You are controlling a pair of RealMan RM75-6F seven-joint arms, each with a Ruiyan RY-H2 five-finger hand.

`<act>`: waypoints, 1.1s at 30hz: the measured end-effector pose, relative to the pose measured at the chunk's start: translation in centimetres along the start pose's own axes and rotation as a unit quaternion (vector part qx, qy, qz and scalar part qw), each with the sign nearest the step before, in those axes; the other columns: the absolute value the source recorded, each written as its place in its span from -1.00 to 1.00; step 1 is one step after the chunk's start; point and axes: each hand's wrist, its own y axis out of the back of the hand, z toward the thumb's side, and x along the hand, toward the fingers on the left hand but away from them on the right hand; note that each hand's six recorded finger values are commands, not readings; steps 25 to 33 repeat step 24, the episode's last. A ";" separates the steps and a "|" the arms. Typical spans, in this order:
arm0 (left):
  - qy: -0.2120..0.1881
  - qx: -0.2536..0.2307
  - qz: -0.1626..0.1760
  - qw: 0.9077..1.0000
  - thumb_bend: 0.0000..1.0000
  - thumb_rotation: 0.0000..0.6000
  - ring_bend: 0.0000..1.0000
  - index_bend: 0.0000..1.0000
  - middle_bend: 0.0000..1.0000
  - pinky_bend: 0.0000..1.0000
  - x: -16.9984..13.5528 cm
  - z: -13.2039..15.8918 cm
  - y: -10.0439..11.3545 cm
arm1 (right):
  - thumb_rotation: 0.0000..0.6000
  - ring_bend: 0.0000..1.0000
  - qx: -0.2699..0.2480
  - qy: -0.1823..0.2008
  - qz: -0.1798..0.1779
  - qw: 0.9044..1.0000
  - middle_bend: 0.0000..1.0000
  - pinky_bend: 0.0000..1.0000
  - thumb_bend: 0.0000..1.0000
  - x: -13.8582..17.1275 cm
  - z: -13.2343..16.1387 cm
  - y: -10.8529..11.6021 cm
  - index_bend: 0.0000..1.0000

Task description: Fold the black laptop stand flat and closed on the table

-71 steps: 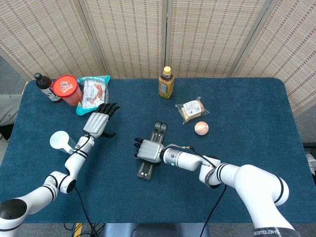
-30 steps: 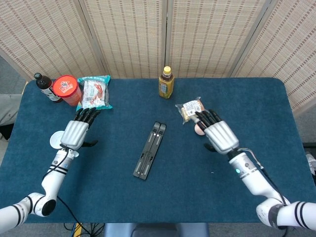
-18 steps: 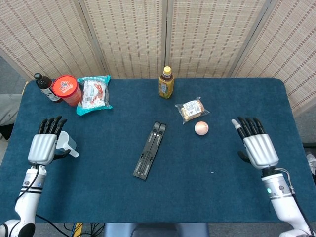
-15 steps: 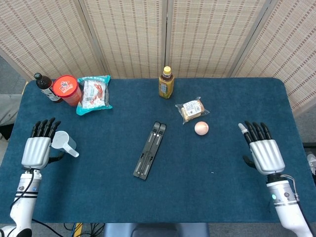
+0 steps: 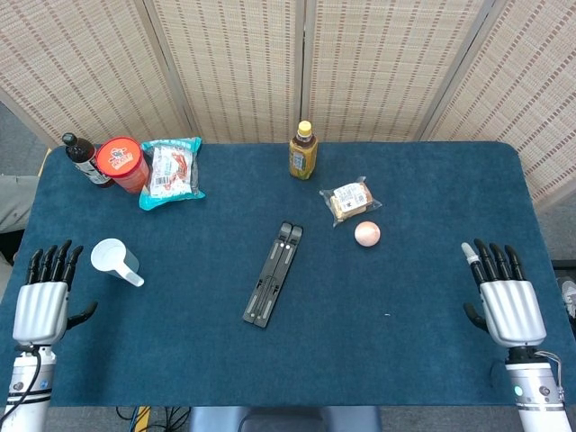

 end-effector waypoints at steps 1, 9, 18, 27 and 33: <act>0.002 0.001 -0.002 1.000 -0.73 1.00 -1.00 -0.85 -0.92 -1.00 -0.2 -0.1 0.0 | 1.00 -1.00 0.000 0.001 -0.001 1.000 -0.87 -1.00 -0.67 0.0 0.0 0.0 -1.00; -0.002 0.003 -0.001 1.000 -0.73 1.00 -1.00 -0.85 -0.92 -1.00 -0.6 -0.1 0.2 | 1.00 -1.00 0.000 0.007 0.001 1.000 -0.86 -1.00 -0.67 0.1 0.4 -0.2 -1.00; -0.008 -0.001 0.001 1.000 -0.73 1.00 -1.00 -0.85 -0.92 -1.00 -0.3 0.4 0.0 | 1.00 -1.00 0.004 0.000 -0.007 1.000 -0.86 -1.00 -0.67 0.7 0.4 -0.1 -1.00; -0.016 -0.005 0.002 1.000 -0.73 1.00 -1.00 -0.85 -0.92 -1.00 0.0 0.8 0.0 | 1.00 -1.00 0.005 -0.018 -0.013 1.000 -0.86 -1.00 -0.67 2.0 -0.2 0.4 -1.00; -0.016 -0.005 0.002 1.000 -0.73 1.00 -1.00 -0.85 -0.92 -1.00 0.0 0.8 0.0 | 1.00 -1.00 0.005 -0.018 -0.013 1.000 -0.86 -1.00 -0.67 2.0 -0.2 0.4 -1.00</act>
